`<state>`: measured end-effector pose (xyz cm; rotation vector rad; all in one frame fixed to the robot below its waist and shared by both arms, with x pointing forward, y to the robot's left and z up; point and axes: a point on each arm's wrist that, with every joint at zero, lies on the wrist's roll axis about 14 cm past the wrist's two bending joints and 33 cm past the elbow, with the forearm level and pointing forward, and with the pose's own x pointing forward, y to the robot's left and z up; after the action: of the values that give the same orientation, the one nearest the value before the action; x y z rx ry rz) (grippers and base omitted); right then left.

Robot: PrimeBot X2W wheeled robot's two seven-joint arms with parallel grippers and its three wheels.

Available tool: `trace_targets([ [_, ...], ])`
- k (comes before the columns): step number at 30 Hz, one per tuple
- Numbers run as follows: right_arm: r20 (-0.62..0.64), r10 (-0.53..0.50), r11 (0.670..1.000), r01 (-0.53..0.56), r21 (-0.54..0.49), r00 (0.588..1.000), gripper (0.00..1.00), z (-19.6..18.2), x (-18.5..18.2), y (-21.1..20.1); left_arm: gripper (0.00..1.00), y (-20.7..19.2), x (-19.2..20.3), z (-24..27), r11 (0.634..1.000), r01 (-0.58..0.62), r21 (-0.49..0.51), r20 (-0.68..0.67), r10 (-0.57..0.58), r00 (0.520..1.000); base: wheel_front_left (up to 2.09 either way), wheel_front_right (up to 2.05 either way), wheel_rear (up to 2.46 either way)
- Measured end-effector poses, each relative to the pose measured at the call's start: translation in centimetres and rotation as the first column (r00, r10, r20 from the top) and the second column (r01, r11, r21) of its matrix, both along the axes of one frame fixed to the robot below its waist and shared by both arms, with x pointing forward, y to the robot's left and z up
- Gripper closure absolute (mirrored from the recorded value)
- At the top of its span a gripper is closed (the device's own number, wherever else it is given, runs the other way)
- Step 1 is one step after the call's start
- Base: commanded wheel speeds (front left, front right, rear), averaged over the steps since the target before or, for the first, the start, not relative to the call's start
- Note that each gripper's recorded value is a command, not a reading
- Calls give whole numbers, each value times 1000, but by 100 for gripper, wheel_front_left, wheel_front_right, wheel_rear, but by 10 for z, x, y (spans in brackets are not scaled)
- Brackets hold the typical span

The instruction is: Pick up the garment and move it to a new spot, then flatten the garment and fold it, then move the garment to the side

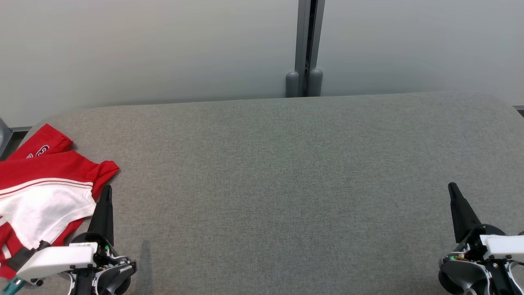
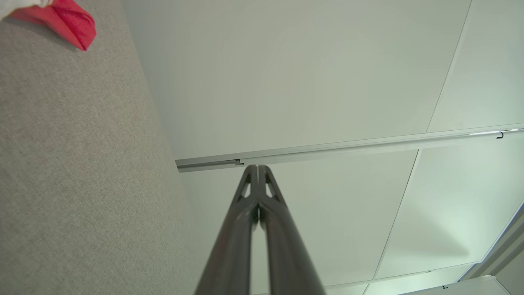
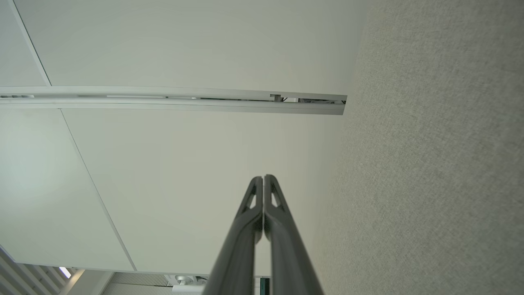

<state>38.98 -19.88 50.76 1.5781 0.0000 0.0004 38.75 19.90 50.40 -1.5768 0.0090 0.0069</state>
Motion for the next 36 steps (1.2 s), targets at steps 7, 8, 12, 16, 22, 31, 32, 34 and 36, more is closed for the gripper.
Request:
trace_targets([
  [7, 0, 0, 1000, 0, 0, 1000, 100, 0, 0, 0, 100, 0, 0, 0, 1000, 0, 0, 0, 0, 1000, 0, 0, 0],
  [8, 0, 0, 1000, 0, 0, 1000, 100, 0, 0, 0, 100, 0, 0, 0, 1000, 0, 0, 0, 0, 1000, 0, 0, 0],
  [12, -4, 0, 1000, 0, 2, 1000, 0, -1, 0, 0, 0, 0, -1, -2, 1000, 0, -1, -5, 0, 1000, 0, 0, 0],
  [16, -67, -1, 1000, 2, 21, 998, 0, -23, -9, 4, 0, -4, -13, -28, 1000, -2, -18, -82, 0, 997, 0, 0, 0],
  [22, -92, -4, 1000, 4, 0, 996, 0, -31, -13, 6, 0, -6, -18, -39, 1000, -10, -2, -116, 9, 993, 0, 0, 0],
  [31, -100, -12, 990, -2, -144, 995, 0, -32, -12, 5, 0, -3, -17, -40, 987, -8, 163, -126, 29, 992, 0, 0, 0],
  [32, -101, -14, 987, -3, -163, 995, 0, -32, -12, 6, 0, -3, -17, -41, 983, -6, 184, -128, 30, 991, 0, 0, 0],
  [34, -102, -16, 979, -5, -201, 995, 0, -32, -12, 6, 0, -3, -16, -42, 974, 0, 227, -131, 31, 991, 0, 0, 0],
  [36, -103, -16, 970, -10, -243, 995, 0, -32, -12, 6, 0, -2, -16, -42, 963, 3, 269, -133, 34, 990, 0, 0, 0],
])
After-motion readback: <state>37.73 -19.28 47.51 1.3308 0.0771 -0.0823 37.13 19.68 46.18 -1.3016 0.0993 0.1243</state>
